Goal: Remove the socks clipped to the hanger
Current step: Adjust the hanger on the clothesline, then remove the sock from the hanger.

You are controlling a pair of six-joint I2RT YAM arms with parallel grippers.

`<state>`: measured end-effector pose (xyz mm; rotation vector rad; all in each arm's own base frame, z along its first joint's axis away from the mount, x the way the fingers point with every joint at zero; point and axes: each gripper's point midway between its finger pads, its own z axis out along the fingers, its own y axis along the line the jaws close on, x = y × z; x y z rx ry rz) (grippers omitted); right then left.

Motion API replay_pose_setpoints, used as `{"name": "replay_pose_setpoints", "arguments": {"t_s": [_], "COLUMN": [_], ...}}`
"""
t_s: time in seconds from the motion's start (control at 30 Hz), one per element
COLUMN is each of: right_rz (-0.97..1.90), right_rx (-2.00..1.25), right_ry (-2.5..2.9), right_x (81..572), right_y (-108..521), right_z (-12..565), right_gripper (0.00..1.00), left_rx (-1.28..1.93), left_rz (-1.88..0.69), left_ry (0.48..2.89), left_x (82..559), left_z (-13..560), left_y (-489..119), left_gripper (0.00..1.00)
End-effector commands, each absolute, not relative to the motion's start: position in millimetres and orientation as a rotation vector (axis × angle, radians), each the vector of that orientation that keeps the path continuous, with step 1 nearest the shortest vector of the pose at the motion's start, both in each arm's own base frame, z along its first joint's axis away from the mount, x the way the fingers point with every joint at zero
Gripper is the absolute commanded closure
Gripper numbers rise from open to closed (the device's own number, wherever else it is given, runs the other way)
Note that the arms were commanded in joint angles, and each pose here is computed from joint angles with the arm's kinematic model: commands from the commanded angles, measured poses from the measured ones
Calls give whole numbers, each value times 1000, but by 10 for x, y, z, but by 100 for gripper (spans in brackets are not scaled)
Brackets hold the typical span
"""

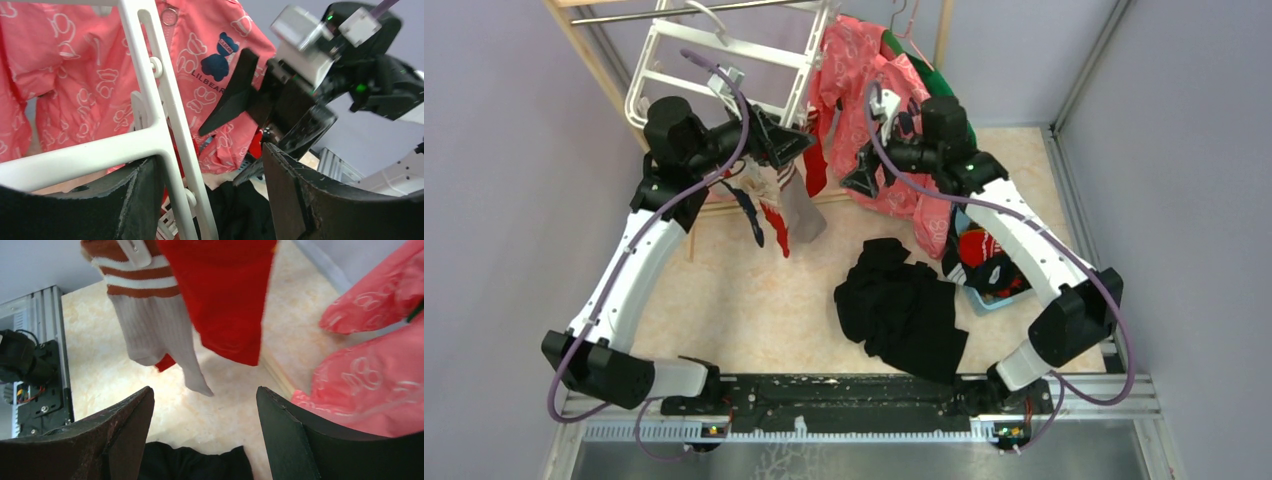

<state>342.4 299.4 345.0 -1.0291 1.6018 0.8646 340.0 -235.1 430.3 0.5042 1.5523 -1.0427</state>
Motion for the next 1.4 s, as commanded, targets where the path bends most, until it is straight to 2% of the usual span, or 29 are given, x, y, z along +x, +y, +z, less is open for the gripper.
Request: {"name": "replay_pose_setpoints", "arguments": {"t_s": [0.0, 0.2, 0.53, 0.6, 0.63, 0.83, 0.9, 0.97, 1.13, 1.37], "right_rz": [911, 979, 998, 1005, 1015, 1022, 990, 968, 973, 1024], "right_rx": [-1037, -963, -942, -938, -944, -982, -1005, -1014, -1026, -1035], "right_ry": [1412, 1414, 1445, 1449, 1450, 1446, 1446, 1438, 1415, 1397], "right_x": [3313, 3421, 3689, 3739, 3746, 3696, 3640, 3564, 3350, 3166], "right_y": [3273, 3446, 3681, 3720, 3741, 3737, 3669, 3602, 3486, 3446], "right_z": [3692, 3623, 3502, 3501, 3500, 3526, 3494, 3499, 3582, 3669], "right_gripper": [25, 25, 23, 29, 36, 87, 96, 100, 100, 100], "left_rx": [565, 592, 581, 575, 572, 542, 532, 528, 507, 576], "left_rz": [-1154, -1292, -1300, -1298, -1295, -1225, -1144, -1028, -736, -574], "left_ry": [1471, 1451, 1460, 1466, 1469, 1474, 1466, 1466, 1414, 1354], "left_x": [3235, 3084, 3101, 3101, 3104, 3139, 3182, 3229, 3318, 3201], "left_z": [4433, 4400, 4425, 4418, 4414, 4456, 4510, 4549, 4833, 5041], "left_y": [-2468, -2554, -2557, -2551, -2546, -2432, -2328, -2212, -1901, -1739], "left_gripper": [25, 20, 14, 13, 12, 8, 5, 2, 1, 1]}}
